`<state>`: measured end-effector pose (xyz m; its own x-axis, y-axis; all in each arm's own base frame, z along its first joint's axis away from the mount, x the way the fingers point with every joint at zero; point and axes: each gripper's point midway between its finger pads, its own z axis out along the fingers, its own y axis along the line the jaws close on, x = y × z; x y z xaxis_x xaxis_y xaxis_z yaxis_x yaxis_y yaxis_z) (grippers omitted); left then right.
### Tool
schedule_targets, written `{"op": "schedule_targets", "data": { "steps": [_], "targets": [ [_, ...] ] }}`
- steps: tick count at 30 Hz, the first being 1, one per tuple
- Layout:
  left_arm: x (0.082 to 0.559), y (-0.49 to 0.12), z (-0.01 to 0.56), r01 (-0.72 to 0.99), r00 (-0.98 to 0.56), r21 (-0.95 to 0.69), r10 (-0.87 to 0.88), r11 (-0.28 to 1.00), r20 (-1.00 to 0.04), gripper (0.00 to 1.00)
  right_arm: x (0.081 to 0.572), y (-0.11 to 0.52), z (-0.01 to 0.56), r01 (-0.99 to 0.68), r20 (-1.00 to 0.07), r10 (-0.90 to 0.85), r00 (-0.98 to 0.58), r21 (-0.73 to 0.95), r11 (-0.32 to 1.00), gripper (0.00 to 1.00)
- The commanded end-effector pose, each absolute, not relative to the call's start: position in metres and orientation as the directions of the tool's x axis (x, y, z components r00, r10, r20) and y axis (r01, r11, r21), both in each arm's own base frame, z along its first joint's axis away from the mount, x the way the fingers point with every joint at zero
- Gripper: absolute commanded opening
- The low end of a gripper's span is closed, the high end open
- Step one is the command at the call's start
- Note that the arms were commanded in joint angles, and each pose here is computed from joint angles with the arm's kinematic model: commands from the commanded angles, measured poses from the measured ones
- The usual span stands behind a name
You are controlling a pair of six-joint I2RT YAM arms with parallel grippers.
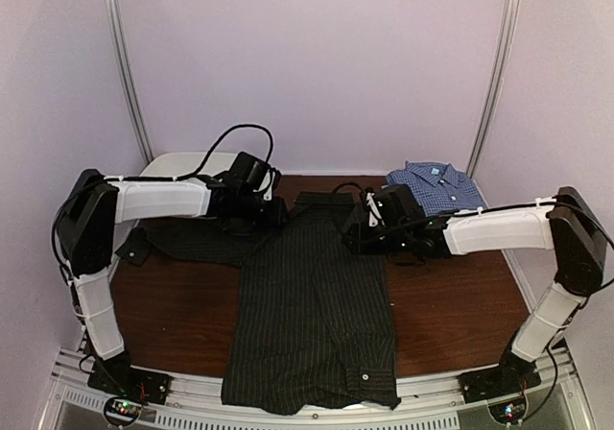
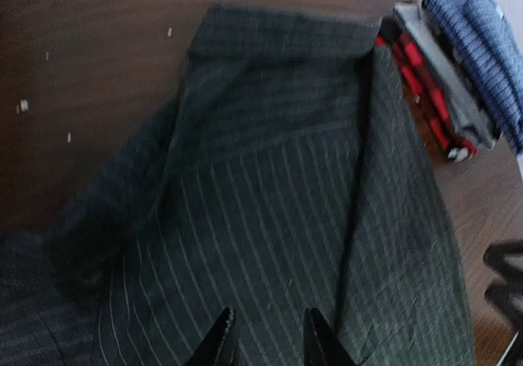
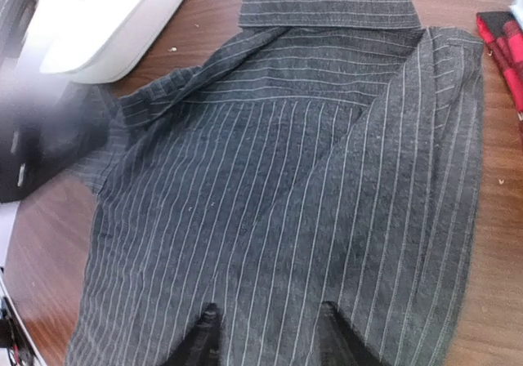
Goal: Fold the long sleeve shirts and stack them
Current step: Smooth out the corner of the shirt at the center of the board, then move the right arm to the center of the board with the 1/3-folded shirt.
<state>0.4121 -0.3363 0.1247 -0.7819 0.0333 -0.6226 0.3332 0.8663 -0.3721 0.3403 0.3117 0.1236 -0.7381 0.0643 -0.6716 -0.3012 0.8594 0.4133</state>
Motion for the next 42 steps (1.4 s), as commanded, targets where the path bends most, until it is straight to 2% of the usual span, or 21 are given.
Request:
{"op": "schedule_targets", "data": {
  "steps": [1, 4, 7, 11, 21, 26, 35, 37, 42],
  "targets": [
    [0.375, -0.311, 0.117, 0.316, -0.803, -0.388, 0.026, 0.866, -0.596, 0.28, 0.366, 0.320, 0.094, -0.327, -0.647, -0.003, -0.762, 0.382, 0.865, 0.29],
    [0.348, -0.292, 0.109, 0.314, -0.815, -0.385, 0.039, 0.868, -0.578, 0.27, 0.384, 0.319, 0.069, -0.297, -0.613, -0.006, -0.790, 0.375, 0.878, 0.19],
    [0.330, -0.275, 0.101, 0.298, -0.824, -0.372, 0.041, 0.879, -0.564, 0.26, 0.397, 0.319, 0.041, -0.278, -0.579, -0.017, -0.815, 0.365, 0.889, 0.16],
    [0.317, -0.260, 0.092, 0.270, -0.836, -0.350, 0.038, 0.897, -0.547, 0.24, 0.412, 0.321, 0.019, -0.266, -0.551, -0.031, -0.834, 0.352, 0.897, 0.15],
    [0.317, -0.182, 0.102, 0.027, -0.797, -0.198, -0.098, 0.980, -0.596, 0.25, 0.442, 0.316, 0.003, -0.248, -0.520, -0.029, -0.854, 0.357, 0.900, 0.18],
    [0.316, -0.125, 0.122, -0.164, -0.725, -0.202, -0.257, 0.966, -0.640, 0.31, 0.437, 0.327, 0.040, -0.300, -0.560, -0.020, -0.828, 0.412, 0.860, 0.35],
    [0.318, -0.038, 0.129, -0.401, -0.613, -0.227, -0.444, 0.887, -0.653, 0.41, 0.407, 0.352, 0.140, -0.440, -0.693, -0.015, -0.721, 0.441, 0.783, 0.84],
    [0.323, -0.027, 0.128, -0.425, -0.597, -0.244, -0.473, 0.871, -0.648, 0.41, 0.397, 0.354, 0.159, -0.461, -0.720, -0.008, -0.694, 0.435, 0.774, 0.99],
    [0.342, -0.010, 0.117, -0.461, -0.586, -0.259, -0.510, 0.849, -0.630, 0.43, 0.375, 0.346, 0.204, -0.499, -0.777, 0.028, -0.629, 0.430, 0.753, 1.00]
  ]
}}
